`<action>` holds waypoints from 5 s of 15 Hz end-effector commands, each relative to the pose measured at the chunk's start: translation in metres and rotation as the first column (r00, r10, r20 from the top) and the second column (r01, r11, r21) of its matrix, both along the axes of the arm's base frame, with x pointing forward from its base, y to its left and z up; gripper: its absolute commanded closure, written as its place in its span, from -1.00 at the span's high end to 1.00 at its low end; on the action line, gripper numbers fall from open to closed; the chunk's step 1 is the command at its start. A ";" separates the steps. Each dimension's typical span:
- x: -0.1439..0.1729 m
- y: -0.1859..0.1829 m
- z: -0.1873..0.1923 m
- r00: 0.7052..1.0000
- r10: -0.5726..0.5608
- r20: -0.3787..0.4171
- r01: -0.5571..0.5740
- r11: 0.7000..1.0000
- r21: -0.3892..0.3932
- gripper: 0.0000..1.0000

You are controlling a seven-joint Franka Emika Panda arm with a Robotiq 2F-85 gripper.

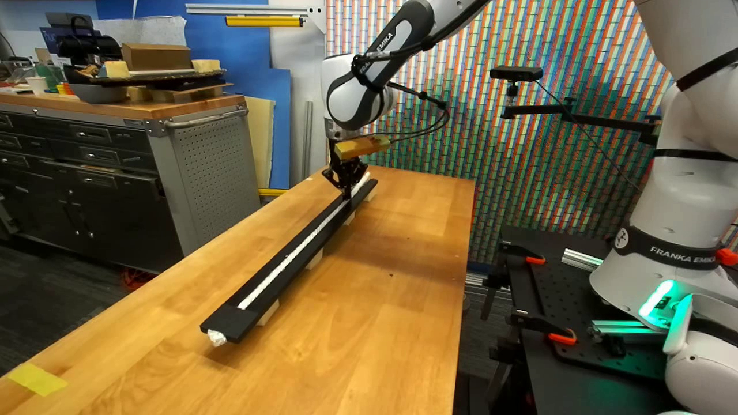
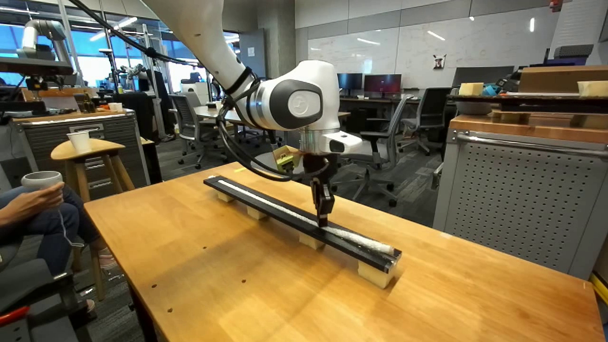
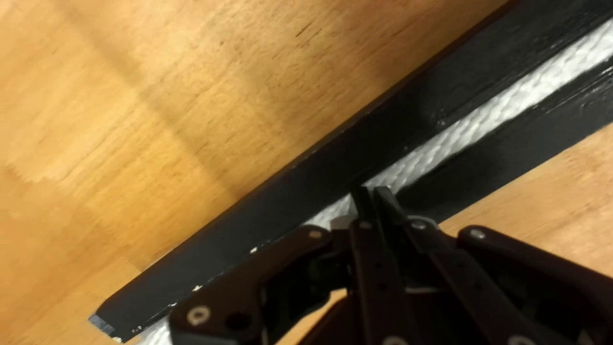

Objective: Put the rope in the groove then press down on the rope

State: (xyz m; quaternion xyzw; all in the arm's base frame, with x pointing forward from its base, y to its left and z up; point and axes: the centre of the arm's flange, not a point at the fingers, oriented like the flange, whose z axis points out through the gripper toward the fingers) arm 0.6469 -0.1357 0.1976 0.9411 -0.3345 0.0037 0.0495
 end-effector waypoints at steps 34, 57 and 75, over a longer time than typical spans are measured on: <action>-0.028 -0.064 0.036 0.966 -0.156 0.205 0.164 0.986 -0.024 -0.84; -0.007 -0.113 -0.011 0.943 -0.310 0.125 0.312 0.950 0.001 -0.84; -0.027 -0.103 0.005 0.908 -0.379 0.181 0.383 0.924 0.010 -0.83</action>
